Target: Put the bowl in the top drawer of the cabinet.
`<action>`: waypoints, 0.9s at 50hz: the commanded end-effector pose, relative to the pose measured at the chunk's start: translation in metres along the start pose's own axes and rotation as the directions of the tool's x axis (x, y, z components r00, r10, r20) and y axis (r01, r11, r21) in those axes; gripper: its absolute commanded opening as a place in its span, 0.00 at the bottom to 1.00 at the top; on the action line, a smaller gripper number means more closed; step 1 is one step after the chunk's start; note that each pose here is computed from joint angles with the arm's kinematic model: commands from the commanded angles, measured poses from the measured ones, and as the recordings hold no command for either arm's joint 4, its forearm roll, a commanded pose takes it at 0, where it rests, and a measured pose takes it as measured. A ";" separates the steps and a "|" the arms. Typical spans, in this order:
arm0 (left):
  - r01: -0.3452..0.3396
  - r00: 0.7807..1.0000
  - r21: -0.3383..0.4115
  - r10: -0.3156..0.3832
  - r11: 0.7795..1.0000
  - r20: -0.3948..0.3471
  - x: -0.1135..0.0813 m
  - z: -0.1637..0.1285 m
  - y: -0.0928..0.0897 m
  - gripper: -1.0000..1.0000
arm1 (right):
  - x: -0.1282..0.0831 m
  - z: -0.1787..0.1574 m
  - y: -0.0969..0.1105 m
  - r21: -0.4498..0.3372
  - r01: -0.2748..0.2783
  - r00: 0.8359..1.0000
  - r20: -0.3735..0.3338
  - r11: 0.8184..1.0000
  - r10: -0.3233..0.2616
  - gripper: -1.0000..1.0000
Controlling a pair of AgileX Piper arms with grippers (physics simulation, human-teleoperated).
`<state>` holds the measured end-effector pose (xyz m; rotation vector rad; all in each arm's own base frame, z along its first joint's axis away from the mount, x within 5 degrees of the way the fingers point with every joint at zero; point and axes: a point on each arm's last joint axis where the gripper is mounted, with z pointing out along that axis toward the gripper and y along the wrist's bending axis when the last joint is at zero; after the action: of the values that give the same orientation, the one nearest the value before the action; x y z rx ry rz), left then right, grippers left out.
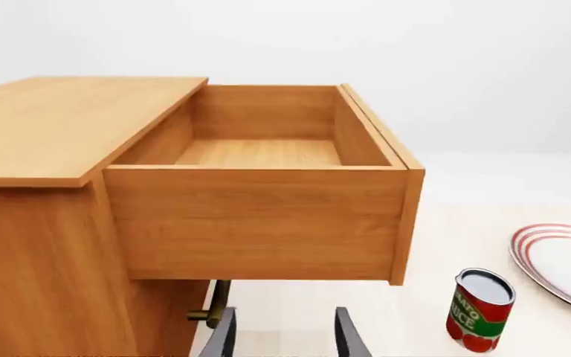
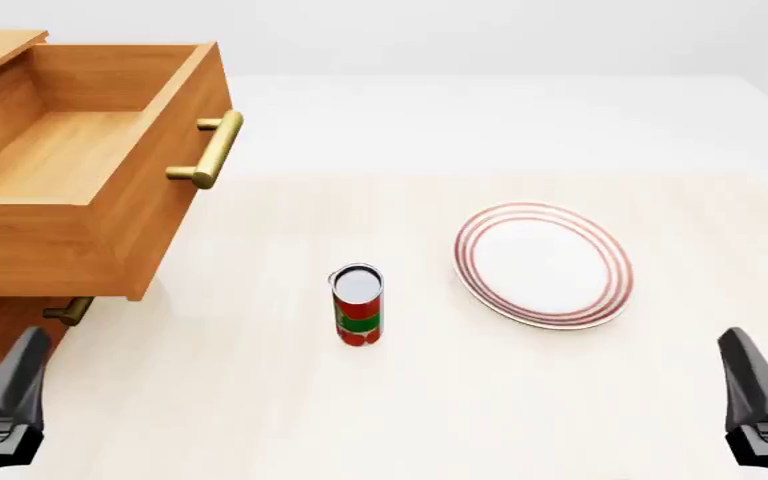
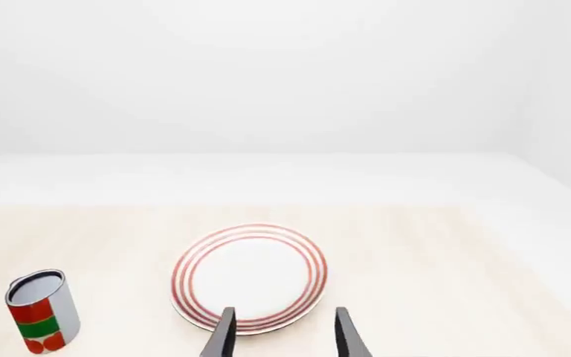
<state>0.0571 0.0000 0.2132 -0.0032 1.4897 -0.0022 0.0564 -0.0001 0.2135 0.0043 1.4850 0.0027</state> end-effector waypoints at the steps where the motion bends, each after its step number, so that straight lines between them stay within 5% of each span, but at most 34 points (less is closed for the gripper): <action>1: 0.016 1.000 -0.014 -0.016 1.000 -0.025 0.000 0.007 0.001 1.00 | -0.001 0.001 0.000 0.003 -0.015 1.000 -0.004 1.000 0.015 1.00; 24: 0.024 1.000 0.110 -0.025 0.994 0.008 -0.013 -0.002 -0.006 1.00 | 0.000 0.002 0.000 0.003 -0.012 1.000 -0.004 1.000 0.012 1.00; 35: 0.137 0.990 0.206 -0.125 0.969 -0.071 -0.031 -0.002 -0.012 1.00 | 0.000 0.002 0.000 0.004 -0.012 1.000 -0.003 1.000 0.012 1.00; 45: 0.111 0.992 0.299 -0.090 0.948 -0.084 -0.037 -0.005 -0.016 1.00 | 0.000 0.001 0.000 0.004 -0.012 1.000 -0.003 1.000 0.012 1.00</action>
<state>0.0523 -0.0118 0.2419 0.0950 1.5333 -0.2542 0.0579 -0.0003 0.2138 0.0161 1.4885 0.0096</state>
